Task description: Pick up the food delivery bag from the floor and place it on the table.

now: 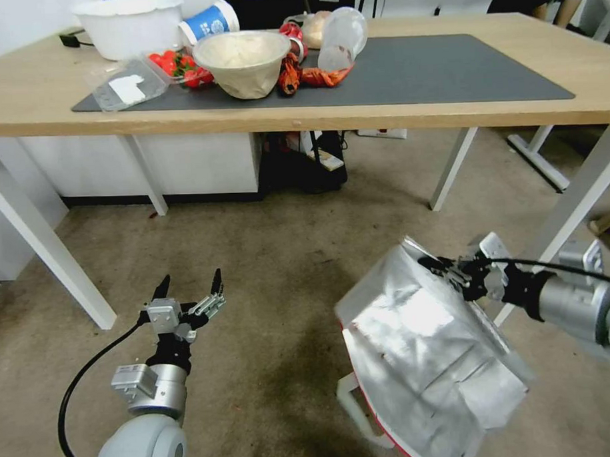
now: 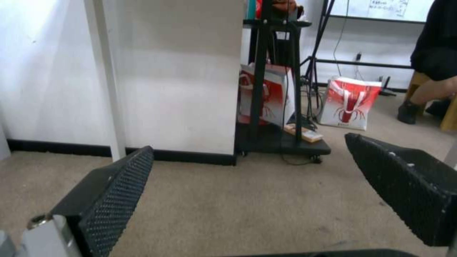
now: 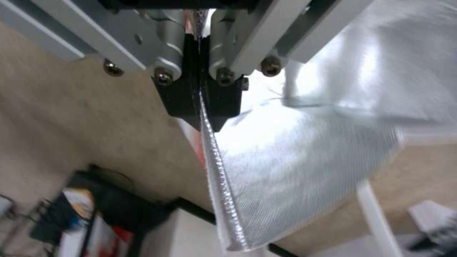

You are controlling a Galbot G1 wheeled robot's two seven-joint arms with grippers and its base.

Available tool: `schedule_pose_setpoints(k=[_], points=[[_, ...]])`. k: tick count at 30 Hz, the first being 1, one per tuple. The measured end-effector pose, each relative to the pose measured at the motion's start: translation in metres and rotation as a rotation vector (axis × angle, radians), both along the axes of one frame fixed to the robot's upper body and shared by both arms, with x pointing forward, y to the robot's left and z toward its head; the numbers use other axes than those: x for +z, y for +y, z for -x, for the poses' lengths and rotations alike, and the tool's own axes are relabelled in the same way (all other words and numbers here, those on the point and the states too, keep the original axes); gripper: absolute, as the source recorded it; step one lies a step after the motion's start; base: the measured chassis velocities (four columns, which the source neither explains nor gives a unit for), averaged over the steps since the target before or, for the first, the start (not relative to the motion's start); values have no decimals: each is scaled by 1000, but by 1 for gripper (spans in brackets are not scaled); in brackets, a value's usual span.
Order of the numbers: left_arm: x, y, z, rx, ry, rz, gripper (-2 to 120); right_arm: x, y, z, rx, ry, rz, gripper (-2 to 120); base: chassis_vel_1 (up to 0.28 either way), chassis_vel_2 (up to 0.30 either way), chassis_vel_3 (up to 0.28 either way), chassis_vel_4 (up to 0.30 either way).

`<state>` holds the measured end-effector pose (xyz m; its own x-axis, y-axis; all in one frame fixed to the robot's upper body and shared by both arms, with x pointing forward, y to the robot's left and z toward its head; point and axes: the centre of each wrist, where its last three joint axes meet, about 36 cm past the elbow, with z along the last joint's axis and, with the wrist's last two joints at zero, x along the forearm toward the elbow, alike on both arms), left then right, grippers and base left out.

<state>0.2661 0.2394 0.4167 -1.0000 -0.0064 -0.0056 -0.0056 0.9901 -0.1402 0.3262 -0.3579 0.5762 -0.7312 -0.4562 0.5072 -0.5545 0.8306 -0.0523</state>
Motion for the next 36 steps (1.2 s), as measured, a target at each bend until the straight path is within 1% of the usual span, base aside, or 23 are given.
schedule_pose_setpoints(k=[3,4,8,9,12,13,17,18,21,22,24,28,31,36], points=[[-1,0,-2,-8,2,-2,100,21,8,-6,83,-17,-29,0,0,0,0,0],[-1,0,-2,-8,2,-2,100,21,8,-6,83,-17,-29,0,0,0,0,0],[-2,-1,-4,-15,1,-1,100,44,8,-21,192,-43,-64,0,0,0,0,0],[-2,-1,-4,-15,1,-1,100,44,8,-21,192,-43,-64,0,0,0,0,0],[-3,-1,-6,-22,3,-1,100,53,-2,-36,278,-86,-82,0,0,0,0,0],[-3,-1,-6,-22,3,-1,100,53,-2,-36,278,-86,-82,0,0,0,0,0],[-3,0,-7,-24,2,-2,100,62,-9,-50,447,-140,-164,0,0,0,0,0],[-3,0,-7,-24,2,-2,100,62,-9,-50,447,-140,-164,0,0,0,0,0],[-3,0,-7,-25,2,-3,100,62,-10,-52,535,-135,-209,0,0,0,0,0],[-3,0,-7,-25,2,-3,100,62,-10,-52,535,-135,-209,0,0,0,0,0],[-3,-1,-7,-27,2,-4,100,63,-6,-50,555,-126,-253,0,0,0,0,0],[-3,-1,-7,-30,2,-5,100,64,-3,-49,559,-124,-266,0,0,0,0,0],[-2,0,-6,-32,-1,-7,100,65,4,-45,562,-100,-303,0,0,0,0,0],[0,1,-6,-32,-8,-11,100,68,10,-41,575,-85,-327,0,0,0,0,0]])
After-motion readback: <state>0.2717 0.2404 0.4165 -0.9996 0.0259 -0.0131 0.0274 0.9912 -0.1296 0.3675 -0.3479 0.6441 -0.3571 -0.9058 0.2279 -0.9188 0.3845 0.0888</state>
